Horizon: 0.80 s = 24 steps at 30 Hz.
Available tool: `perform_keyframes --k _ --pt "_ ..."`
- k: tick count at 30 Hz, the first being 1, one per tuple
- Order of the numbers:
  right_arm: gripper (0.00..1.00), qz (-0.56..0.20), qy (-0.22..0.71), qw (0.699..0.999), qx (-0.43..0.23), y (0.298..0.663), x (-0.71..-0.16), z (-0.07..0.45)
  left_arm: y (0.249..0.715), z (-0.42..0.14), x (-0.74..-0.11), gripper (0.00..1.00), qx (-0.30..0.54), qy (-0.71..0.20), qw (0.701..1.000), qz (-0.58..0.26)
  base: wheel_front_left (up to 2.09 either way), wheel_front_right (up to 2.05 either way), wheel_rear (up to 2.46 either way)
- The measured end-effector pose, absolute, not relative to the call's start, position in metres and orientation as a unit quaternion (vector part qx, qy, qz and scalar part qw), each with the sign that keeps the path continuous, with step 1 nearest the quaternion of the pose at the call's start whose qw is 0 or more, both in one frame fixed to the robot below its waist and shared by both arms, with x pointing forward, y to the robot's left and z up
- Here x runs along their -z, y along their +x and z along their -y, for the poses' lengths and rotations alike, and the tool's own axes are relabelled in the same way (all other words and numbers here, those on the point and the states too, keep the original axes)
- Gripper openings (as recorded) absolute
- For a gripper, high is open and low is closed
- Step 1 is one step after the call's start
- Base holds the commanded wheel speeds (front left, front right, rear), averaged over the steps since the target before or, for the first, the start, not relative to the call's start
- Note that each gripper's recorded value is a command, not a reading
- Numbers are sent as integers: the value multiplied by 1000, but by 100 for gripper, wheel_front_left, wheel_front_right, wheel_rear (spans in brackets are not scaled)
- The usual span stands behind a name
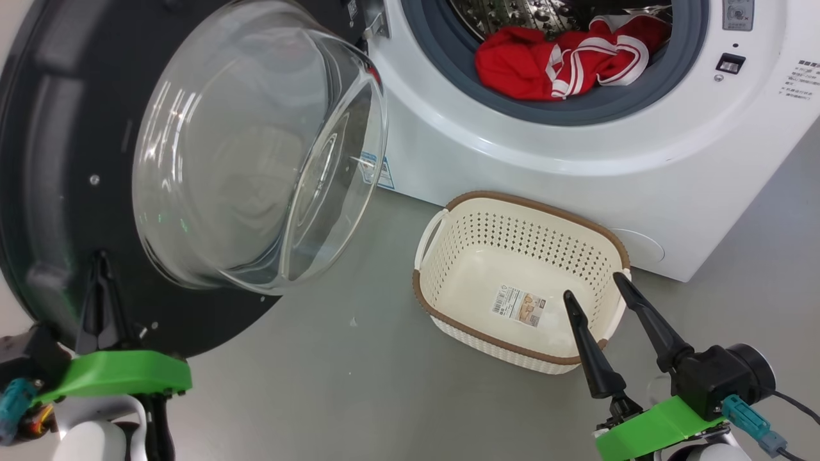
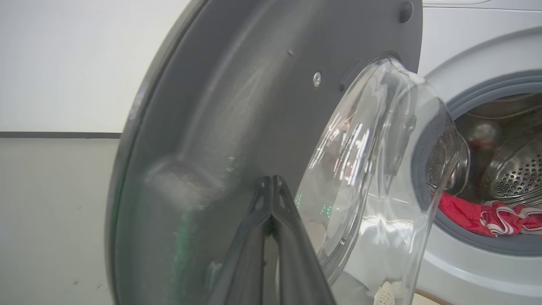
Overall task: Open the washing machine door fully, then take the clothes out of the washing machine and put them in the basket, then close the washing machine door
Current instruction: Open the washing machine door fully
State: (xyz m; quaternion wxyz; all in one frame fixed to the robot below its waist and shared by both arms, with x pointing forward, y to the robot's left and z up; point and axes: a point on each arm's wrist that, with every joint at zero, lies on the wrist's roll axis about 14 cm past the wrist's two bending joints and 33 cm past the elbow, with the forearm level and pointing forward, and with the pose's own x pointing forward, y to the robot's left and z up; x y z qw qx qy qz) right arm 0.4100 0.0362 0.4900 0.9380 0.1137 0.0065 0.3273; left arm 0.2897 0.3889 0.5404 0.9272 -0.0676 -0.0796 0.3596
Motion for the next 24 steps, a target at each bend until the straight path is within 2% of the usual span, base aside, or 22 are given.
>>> perform_keyframes --k 24 --pt "100 -16 105 938 -331 421 -483 -40 311 -434 -542 0 -390 -77 914 81 0 0 0"
